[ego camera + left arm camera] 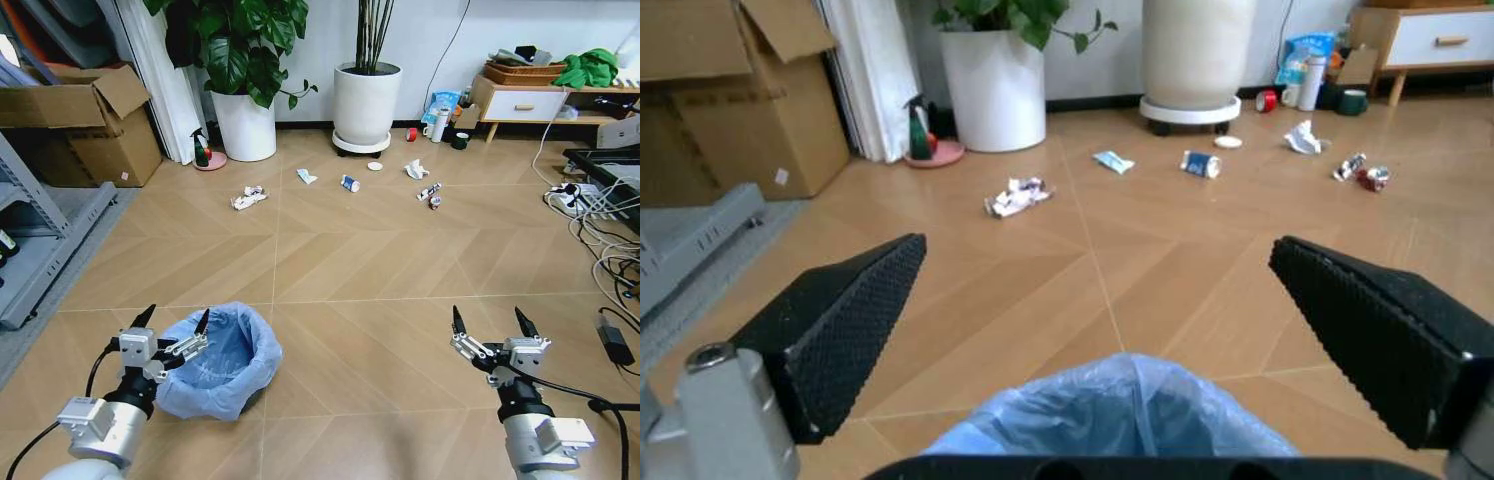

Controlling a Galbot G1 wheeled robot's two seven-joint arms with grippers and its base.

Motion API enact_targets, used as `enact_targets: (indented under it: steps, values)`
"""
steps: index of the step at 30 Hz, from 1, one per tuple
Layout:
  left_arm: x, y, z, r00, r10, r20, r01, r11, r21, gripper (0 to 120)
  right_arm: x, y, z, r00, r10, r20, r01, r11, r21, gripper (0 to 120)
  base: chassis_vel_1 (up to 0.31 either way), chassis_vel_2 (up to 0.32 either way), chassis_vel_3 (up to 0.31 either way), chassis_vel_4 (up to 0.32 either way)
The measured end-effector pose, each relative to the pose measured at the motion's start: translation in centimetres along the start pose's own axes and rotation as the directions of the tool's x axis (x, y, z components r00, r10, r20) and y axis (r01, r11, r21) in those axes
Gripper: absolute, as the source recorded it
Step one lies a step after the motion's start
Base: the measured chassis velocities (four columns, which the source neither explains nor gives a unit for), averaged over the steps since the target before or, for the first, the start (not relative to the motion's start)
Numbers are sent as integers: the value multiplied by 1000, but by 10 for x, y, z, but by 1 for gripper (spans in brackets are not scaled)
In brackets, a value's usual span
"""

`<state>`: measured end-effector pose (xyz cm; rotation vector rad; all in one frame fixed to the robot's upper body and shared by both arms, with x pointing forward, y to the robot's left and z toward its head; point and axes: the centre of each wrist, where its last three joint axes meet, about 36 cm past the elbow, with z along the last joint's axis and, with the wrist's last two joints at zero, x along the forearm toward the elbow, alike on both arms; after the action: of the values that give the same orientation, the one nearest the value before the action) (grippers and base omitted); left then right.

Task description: Pick up the trash bin and place the garbage on the floor into it.

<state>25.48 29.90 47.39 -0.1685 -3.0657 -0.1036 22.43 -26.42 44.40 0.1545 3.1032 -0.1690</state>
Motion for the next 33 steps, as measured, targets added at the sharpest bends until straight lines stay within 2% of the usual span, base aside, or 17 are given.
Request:
enact_targets:
  steps: [7, 11, 15, 21, 24, 25, 27, 28, 31, 32, 33]
  values:
    - [-4, 1, 0, 1000, -8, -1, 8, 1000, 8, 100, 0, 0, 2, 1000, 6, -4, -6, 1000, 1, 100, 0, 0, 0, 0]
    - [-9, 5, 4, 1000, -8, -26, 8, 1000, -3, 100, 0, -1, 2, 1000, 9, -6, -9, 1000, 3, 100, 0, 0, 0, 0]
    - [-24, 16, 10, 997, 9, -73, -8, 1000, 14, 100, 0, -2, 2, 1000, 9, -7, -9, 1000, 5, 100, 0, 0, 0, 0]
    - [-40, 29, 6, 989, 37, -146, -31, 999, 42, 100, 1, -2, 3, 1000, 7, -12, -7, 1000, 9, 100, 0, 0, 0, 0]
    - [-57, 45, 8, 970, 34, -241, -24, 999, 41, 100, 3, -3, 3, 1000, 7, -16, -7, 1000, 11, 100, 0, 0, 0, 0]
    - [-57, 45, 8, 970, 34, -241, -24, 999, 41, 100, 3, -3, 3, 1000, 7, -16, -7, 1000, 11, 100, 0, 0, 0, 0]
    - [-70, 59, 11, 939, 34, -342, -23, 999, 37, 100, 5, -3, 3, 1000, 5, -19, -5, 1000, 13, 100, 0, 0, 0, 0]
    - [-70, 59, 11, 939, 34, -342, -23, 999, 37, 100, 5, -3, 3, 1000, 5, -19, -5, 1000, 13, 100, 0, 0, 0, 0]
    - [-87, 76, 12, 891, 46, -452, -36, 999, 31, 100, 7, -7, 2, 1000, 6, -23, -5, 1000, 30, 100, 0, 0, 0, 0]
    - [-87, 76, 12, 891, 46, -452, -36, 999, 31, 100, 7, -7, 2, 1000, 6, -23, -5, 1000, 30, 100, 0, 0, 0, 0]
    - [-92, 80, 12, 876, 49, -480, -37, 999, 34, 100, 7, -8, 2, 1000, 7, -23, -6, 999, 33, 100, 0, 0, 0, 0]
